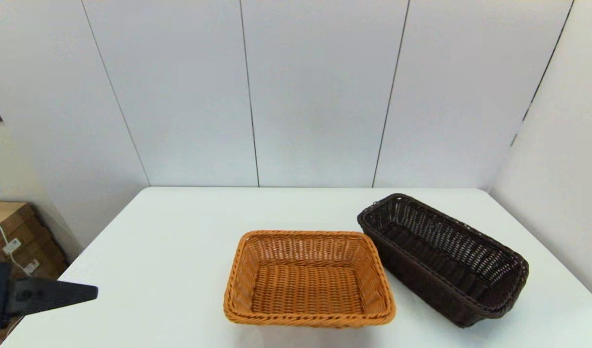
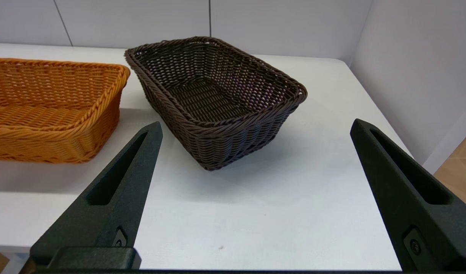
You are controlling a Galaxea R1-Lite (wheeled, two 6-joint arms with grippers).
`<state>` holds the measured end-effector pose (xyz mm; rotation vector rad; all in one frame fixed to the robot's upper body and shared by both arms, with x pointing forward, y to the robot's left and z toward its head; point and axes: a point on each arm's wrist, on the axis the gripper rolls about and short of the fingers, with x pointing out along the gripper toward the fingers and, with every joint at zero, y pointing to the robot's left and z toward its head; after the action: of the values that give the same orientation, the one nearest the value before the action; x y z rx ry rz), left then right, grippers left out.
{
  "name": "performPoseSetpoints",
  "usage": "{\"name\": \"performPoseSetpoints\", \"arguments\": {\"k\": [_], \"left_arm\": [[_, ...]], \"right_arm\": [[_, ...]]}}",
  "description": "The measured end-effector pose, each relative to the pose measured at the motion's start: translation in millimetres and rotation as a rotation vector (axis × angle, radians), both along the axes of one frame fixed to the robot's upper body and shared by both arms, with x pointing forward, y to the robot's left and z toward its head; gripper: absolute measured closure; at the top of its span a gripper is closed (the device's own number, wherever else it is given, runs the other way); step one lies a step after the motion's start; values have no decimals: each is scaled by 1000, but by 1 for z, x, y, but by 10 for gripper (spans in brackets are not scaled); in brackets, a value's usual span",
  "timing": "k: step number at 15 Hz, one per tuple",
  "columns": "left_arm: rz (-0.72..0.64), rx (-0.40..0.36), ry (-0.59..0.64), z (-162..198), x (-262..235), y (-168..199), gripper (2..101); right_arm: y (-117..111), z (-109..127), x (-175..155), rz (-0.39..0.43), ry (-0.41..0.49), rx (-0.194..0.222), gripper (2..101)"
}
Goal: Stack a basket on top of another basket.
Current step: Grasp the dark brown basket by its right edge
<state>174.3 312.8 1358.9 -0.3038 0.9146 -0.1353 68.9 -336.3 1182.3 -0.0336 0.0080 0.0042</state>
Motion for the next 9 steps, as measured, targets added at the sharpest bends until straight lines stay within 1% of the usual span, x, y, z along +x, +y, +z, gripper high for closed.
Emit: {"name": "performPoseSetpoints", "arguments": {"k": [2, 3, 9], "left_arm": [[59, 26, -57, -4, -31, 8, 64], [88, 28, -81, -7, -47, 12, 63], [245, -23, -139, -36, -126, 27, 61]], "right_arm": [[0, 0, 0, 0, 1, 1, 43], [0, 0, 0, 0, 1, 0, 43], [0, 0, 0, 0, 0, 2, 43]]}}
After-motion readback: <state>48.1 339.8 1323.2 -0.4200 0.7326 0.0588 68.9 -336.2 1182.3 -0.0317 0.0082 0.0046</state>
